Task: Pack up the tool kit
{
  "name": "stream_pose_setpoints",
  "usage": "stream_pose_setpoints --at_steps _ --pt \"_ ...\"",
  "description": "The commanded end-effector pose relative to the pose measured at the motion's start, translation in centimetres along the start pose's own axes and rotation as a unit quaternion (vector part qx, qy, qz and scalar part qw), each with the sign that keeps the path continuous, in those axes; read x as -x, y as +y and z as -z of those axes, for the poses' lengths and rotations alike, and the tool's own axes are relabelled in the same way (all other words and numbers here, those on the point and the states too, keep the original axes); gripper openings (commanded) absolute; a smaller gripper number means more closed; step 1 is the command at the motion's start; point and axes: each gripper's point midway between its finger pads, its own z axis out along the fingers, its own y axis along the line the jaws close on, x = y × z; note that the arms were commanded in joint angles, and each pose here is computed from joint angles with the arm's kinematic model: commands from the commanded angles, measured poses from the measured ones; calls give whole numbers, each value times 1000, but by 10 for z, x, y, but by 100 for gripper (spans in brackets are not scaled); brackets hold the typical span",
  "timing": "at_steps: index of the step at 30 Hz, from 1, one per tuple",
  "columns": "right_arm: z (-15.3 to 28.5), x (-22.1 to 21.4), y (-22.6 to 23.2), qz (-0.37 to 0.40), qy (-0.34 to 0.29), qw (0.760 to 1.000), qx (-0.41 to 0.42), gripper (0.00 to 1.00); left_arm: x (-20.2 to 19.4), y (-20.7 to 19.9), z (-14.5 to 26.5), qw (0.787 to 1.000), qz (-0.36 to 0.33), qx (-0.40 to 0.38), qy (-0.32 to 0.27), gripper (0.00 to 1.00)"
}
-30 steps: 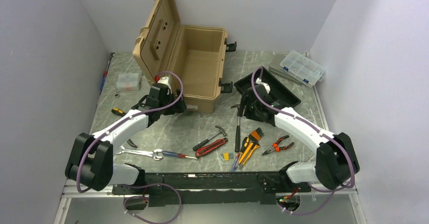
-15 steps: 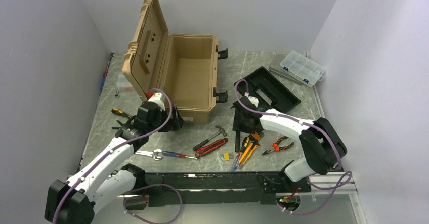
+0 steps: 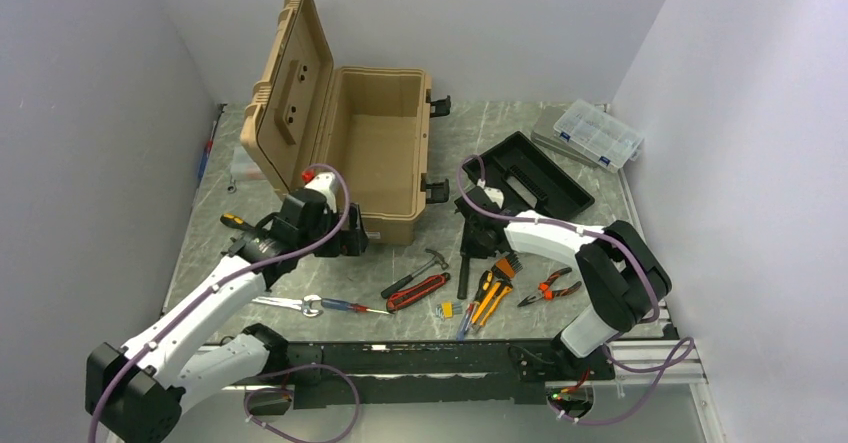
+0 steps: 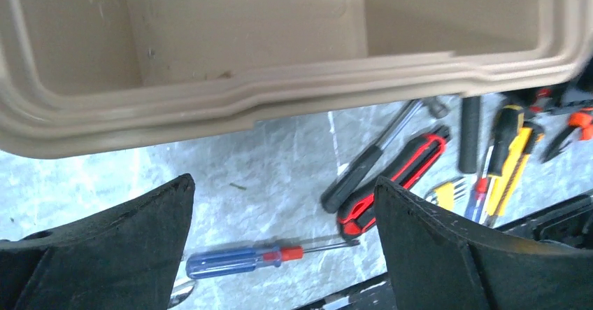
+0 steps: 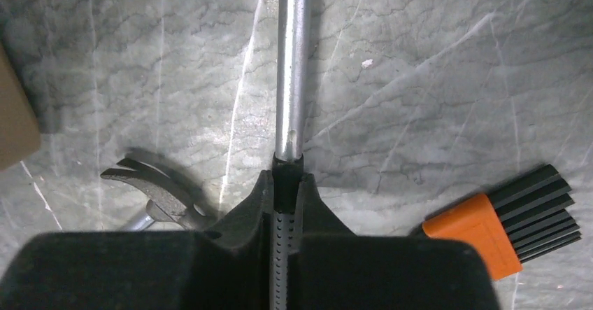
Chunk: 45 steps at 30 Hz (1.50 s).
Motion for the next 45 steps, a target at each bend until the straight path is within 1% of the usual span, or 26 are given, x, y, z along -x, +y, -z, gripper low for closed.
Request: stream_pose_setpoints --at_steps 1,7,12,16,18,22,27,31,34,38,43,45 --pt "1 2 7 2 2 1000 9 0 40 -18 29 997 -16 -16 -74 99" --pt "35 36 12 8 -55 998 11 0 32 -23 55 997 -43 -33 -61 99" --pt "79 72 24 4 -116 993 36 0 28 -44 83 989 -89 -93 -77 99" --pt "117 99 35 5 -158 986 55 0 15 -63 102 975 -133 -160 -76 99" --pt "136 113 42 7 -179 981 68 0 7 -64 104 973 -144 -168 -67 98" --pt "162 130 54 3 -199 976 91 0 -8 -67 97 971 -153 -176 -46 97" --pt "195 154 82 8 -230 962 148 0 -12 -76 96 968 -146 -198 -60 96" --pt "216 172 104 13 -250 951 182 0 -19 -77 94 967 -149 -200 -55 95" --pt "226 185 132 21 -260 939 225 0 -24 -75 92 966 -157 -199 -48 95" --pt "222 199 171 36 -254 932 256 0 -29 -77 90 965 -159 -203 -45 95" --pt "187 213 217 35 -235 931 277 0 -33 -74 88 968 -150 -198 -45 95" --pt "163 215 231 36 -215 937 272 0 -33 -71 87 969 -144 -193 -49 95"
